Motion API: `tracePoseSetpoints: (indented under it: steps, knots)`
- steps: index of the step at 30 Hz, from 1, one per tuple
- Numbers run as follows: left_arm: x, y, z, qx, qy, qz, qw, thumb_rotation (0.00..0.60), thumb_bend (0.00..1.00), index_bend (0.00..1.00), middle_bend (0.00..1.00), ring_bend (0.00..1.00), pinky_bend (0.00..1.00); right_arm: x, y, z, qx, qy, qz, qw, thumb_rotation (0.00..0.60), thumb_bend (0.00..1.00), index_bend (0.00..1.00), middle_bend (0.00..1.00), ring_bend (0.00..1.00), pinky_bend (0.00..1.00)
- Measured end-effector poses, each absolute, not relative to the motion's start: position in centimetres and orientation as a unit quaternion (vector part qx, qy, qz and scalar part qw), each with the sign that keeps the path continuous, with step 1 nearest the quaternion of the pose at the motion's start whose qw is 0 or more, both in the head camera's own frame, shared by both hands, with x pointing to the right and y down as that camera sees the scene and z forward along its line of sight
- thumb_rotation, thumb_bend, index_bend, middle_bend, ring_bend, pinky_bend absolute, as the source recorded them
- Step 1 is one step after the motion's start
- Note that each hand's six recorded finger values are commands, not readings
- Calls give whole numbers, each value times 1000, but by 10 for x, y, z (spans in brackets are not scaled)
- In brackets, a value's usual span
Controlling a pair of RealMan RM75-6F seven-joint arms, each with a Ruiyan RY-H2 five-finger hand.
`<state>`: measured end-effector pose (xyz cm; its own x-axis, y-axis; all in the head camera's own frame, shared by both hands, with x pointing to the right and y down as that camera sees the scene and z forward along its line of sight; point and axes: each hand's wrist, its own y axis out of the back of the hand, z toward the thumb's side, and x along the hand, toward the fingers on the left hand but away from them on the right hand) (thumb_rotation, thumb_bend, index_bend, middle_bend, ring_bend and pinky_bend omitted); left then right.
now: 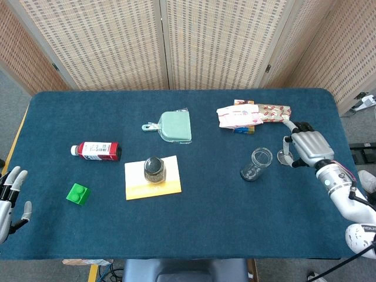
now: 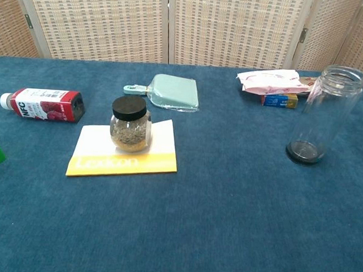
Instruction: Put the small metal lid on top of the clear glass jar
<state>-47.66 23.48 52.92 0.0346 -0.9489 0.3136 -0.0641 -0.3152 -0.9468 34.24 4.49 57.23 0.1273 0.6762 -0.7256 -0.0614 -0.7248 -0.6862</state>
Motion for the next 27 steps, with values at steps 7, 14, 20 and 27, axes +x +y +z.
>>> tracePoseSetpoints:
  steps: [7, 14, 20, 27]
  knots:
    - [-479, 234, 529, -595, 427, -551, 399, 600, 498, 0, 0, 0, 0, 322, 38, 572, -695, -215, 612, 309, 600, 418, 602, 0, 0, 0]
    - [-480, 234, 526, -595, 431, -549, 398, 600, 498, 0, 0, 0, 0, 304, 33, 570, -700, -217, 604, 315, 600, 419, 602, 0, 0, 0]
    - [-480, 235, 525, -596, 433, -547, 398, 600, 498, 0, 0, 0, 0, 294, 32, 569, -703, -215, 598, 320, 600, 419, 602, 0, 0, 0]
    - [-481, 235, 521, -595, 437, -544, 399, 600, 498, 0, 0, 0, 0, 287, 33, 576, -705, -207, 598, 319, 600, 418, 602, 0, 0, 0]
